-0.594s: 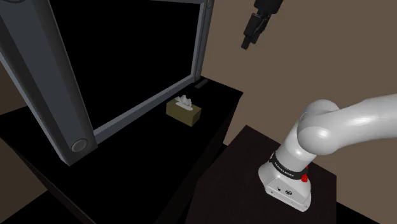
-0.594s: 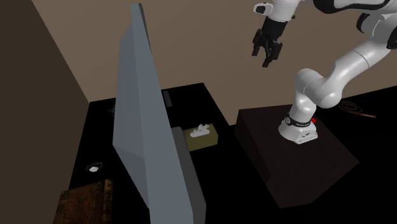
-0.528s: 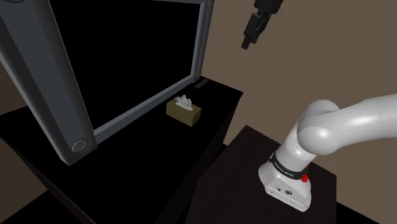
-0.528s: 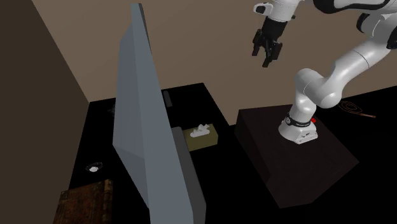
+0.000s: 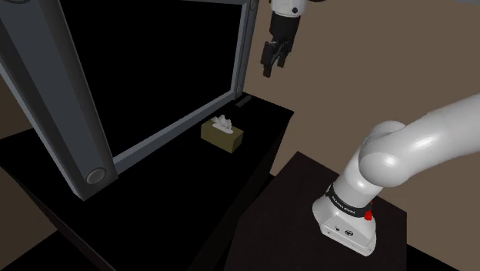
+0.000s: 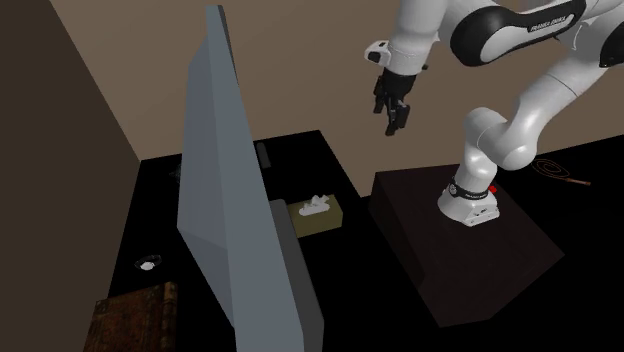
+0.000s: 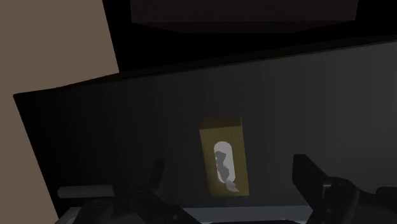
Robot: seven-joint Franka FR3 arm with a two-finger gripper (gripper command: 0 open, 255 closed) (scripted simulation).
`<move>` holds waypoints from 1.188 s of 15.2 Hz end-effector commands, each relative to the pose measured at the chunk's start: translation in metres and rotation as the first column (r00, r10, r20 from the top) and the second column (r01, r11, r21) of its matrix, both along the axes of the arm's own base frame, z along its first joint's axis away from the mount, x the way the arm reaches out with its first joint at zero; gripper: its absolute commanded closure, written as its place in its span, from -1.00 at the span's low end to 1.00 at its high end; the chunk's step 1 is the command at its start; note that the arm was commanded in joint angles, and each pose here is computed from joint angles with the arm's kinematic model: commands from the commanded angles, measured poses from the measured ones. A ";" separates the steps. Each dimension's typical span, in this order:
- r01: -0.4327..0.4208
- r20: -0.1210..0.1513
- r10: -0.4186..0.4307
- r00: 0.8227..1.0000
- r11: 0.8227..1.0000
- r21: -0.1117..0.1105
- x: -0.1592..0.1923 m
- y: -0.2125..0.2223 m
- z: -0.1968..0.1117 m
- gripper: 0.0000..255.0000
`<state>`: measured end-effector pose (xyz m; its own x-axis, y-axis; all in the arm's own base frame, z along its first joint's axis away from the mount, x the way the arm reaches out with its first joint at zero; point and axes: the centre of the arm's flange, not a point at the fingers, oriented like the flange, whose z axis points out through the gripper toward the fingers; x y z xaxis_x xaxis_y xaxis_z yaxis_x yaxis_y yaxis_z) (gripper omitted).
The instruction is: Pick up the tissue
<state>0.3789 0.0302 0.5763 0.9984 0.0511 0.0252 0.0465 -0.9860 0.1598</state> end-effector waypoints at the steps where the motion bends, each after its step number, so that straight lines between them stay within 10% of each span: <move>1: 0.014 -0.027 -0.015 1.000 0.999 -0.029 0.021 0.005 -0.021 -1.00; 18: 0.095 -0.237 -0.166 0.957 0.954 -0.286 0.178 0.030 -0.226 -1.00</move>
<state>0.5500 0.0619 0.3655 0.9714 -0.1006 -0.2153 -0.0051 -0.9146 0.4044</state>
